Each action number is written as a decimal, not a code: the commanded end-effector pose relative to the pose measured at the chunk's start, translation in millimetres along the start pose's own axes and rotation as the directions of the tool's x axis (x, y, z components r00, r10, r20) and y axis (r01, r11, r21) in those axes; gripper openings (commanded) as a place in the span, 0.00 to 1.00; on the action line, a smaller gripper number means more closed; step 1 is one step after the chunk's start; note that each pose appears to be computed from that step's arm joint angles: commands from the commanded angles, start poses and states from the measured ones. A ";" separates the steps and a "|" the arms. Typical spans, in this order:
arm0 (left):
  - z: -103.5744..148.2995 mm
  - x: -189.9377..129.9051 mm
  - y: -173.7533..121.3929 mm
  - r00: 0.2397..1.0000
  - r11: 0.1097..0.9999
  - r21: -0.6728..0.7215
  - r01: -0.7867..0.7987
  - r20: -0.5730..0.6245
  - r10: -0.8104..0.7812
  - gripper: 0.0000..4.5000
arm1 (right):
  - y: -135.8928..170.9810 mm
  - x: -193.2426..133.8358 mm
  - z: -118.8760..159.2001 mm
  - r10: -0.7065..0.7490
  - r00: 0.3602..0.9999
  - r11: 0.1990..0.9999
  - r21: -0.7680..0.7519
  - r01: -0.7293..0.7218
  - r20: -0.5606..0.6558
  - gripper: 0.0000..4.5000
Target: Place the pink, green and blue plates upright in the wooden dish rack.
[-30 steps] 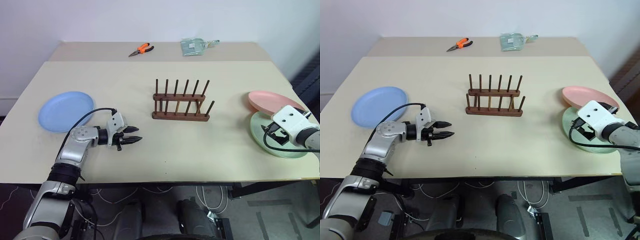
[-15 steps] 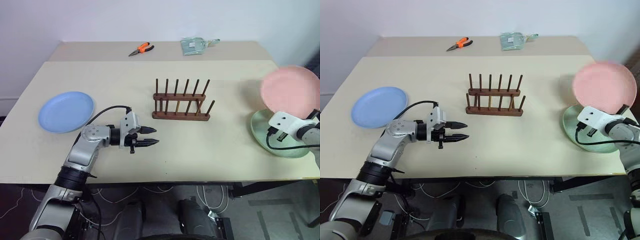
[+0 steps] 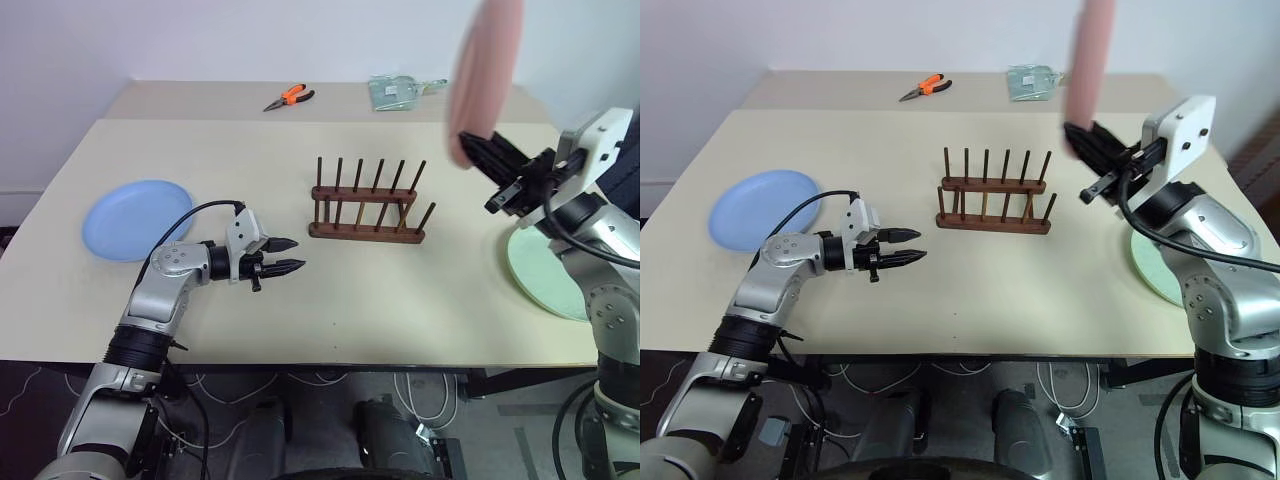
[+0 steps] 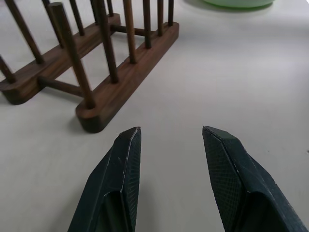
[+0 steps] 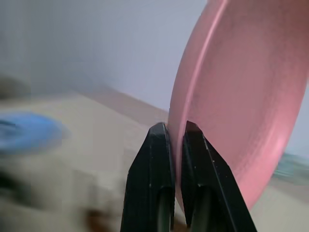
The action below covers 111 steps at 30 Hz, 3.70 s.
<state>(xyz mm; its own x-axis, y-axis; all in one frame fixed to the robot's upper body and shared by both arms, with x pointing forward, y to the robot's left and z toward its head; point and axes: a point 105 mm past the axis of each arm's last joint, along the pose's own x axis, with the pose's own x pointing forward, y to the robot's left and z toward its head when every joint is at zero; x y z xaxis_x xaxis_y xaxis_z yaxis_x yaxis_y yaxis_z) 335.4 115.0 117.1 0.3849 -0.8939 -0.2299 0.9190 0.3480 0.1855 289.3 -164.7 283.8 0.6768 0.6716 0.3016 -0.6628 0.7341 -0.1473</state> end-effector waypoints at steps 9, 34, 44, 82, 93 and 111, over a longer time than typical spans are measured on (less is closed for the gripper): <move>17.0 -1.8 3.4 0.998 0.999 0.039 -0.019 0.060 0.017 0.45 | -9.4 -2.2 -14.3 0.059 0.997 0.978 0.203 -0.050 -0.043 0.01; 16.6 -8.8 5.1 0.998 0.998 0.046 -0.041 0.046 0.039 0.45 | -37.8 -80.5 -55.4 -0.133 0.849 0.965 -0.261 -0.006 -0.512 0.76; 19.3 -2.8 15.3 0.998 0.998 0.062 -0.032 0.048 0.030 0.45 | -71.9 -167.8 -142.3 -0.534 0.468 0.845 -0.438 0.306 -0.704 0.76; 20.7 -11.7 31.3 0.987 0.985 0.078 -0.151 0.065 0.146 0.45 | 46.7 66.2 43.5 -0.126 0.949 0.825 0.561 -0.060 0.288 0.00; 20.4 -13.0 30.0 0.988 0.986 0.079 -0.146 0.062 0.142 0.45 | 24.3 78.3 -8.5 -0.189 0.974 0.756 0.651 0.061 0.127 0.00; 24.2 -49.5 64.9 0.922 0.924 0.002 -0.383 0.066 0.382 0.99 | 16.0 76.6 -1.5 -0.113 0.993 0.993 -0.012 0.113 0.025 0.68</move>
<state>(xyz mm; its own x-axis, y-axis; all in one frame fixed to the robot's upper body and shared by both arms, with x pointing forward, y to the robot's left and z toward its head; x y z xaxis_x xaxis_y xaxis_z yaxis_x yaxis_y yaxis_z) 364.4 158.1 138.0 0.6208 -0.7673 -0.1607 0.7811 0.5879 0.2104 346.4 -109.7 287.2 0.7969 0.5302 0.2895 -0.5548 0.8319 0.0036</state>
